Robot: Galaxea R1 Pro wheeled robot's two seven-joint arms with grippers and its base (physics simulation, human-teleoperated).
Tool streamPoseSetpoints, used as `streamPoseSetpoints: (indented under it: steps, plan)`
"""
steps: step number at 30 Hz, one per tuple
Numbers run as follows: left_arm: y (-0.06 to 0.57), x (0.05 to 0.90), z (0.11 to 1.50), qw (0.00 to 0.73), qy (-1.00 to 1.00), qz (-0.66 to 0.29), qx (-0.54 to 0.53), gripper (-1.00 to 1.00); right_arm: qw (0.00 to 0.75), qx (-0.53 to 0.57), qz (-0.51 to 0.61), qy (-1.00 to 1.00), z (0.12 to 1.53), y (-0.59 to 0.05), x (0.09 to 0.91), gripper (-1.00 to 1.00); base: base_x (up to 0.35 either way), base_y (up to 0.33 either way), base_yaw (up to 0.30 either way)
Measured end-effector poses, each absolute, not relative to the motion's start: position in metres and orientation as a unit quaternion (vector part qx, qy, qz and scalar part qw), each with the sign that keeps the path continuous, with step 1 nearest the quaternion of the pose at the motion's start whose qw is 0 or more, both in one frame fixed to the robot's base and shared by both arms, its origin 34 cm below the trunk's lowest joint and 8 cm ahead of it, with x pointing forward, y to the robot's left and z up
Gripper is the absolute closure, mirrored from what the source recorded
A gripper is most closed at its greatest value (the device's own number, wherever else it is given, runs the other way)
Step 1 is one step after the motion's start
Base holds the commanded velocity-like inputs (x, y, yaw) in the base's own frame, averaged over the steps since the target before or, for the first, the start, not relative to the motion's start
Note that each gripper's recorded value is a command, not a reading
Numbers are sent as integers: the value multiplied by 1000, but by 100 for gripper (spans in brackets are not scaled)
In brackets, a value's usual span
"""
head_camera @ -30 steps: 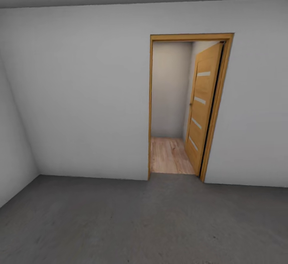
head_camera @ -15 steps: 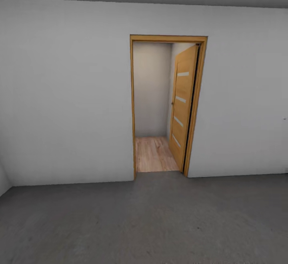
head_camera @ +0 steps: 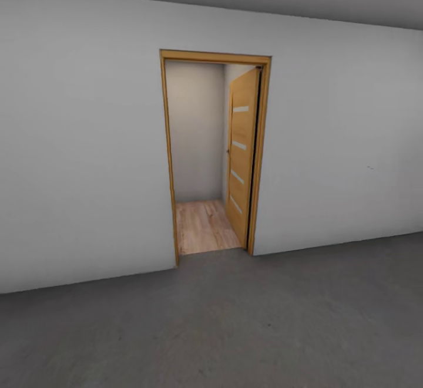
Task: Move the two storage containers from the living room to the garage. In the garage, place one container on the floor and stack the other container on top of it (either order is fine).
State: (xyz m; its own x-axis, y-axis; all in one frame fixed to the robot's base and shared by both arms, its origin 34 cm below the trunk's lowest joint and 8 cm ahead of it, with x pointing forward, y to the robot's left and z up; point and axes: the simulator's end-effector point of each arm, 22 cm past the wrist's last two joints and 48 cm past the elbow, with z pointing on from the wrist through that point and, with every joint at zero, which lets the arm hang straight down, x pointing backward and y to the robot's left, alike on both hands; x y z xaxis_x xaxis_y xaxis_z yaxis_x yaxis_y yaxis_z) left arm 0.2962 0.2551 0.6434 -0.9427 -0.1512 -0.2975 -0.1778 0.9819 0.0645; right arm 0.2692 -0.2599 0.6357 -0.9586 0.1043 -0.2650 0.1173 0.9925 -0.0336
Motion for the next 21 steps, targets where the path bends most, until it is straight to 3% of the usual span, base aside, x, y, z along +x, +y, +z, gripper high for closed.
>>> streamPoseSetpoints:
  steps: [10,21]
  plan:
    - [254,296,643,147,985,44,-82,-100,132,52,-29,989,636,-262,269,-100,18,0,-107]
    - [255,294,643,143,985,44,-81,-100,133,48,-30,989,636,-262,269,-100,278,0,-3]
